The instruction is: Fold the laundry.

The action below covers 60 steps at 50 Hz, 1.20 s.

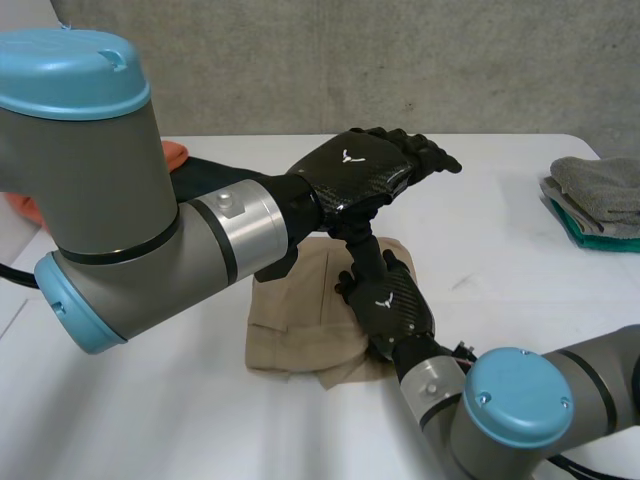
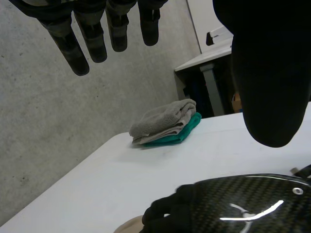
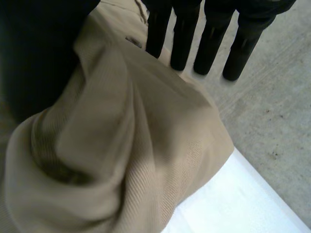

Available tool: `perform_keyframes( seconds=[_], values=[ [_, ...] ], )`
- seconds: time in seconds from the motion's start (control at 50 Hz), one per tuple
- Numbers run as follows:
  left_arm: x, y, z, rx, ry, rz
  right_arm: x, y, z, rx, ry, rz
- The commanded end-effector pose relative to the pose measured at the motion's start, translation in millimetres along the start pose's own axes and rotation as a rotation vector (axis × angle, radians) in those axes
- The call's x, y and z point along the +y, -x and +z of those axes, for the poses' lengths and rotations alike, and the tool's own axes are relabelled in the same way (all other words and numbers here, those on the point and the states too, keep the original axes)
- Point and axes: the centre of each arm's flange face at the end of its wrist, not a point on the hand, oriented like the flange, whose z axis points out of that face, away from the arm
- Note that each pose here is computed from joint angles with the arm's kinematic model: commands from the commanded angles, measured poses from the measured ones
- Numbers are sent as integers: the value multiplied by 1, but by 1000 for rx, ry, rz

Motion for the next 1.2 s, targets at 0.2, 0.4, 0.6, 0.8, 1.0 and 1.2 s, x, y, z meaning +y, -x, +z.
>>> perform_keyframes(
  seconds=[0.2, 0.4, 0.6, 0.8, 1.0, 1.2],
  values=[
    [-8, 16, -5, -66, -18, 11, -32, -62, 53, 158, -156, 11],
    [-40, 29, -13, -143, -127, 69, -57, -234, 89, 466, -357, 39],
    [-41, 27, -14, -141, -131, 71, -8, -384, 84, 615, -410, 34],
    [-35, 25, -13, -135, -113, 61, 129, -452, 62, 517, -272, 148],
    [-24, 24, -11, -128, -87, 48, 218, -449, 32, 403, -169, 265],
    [-26, 23, -11, -128, -92, 51, 151, -478, 9, 569, -162, 258]
  ],
)
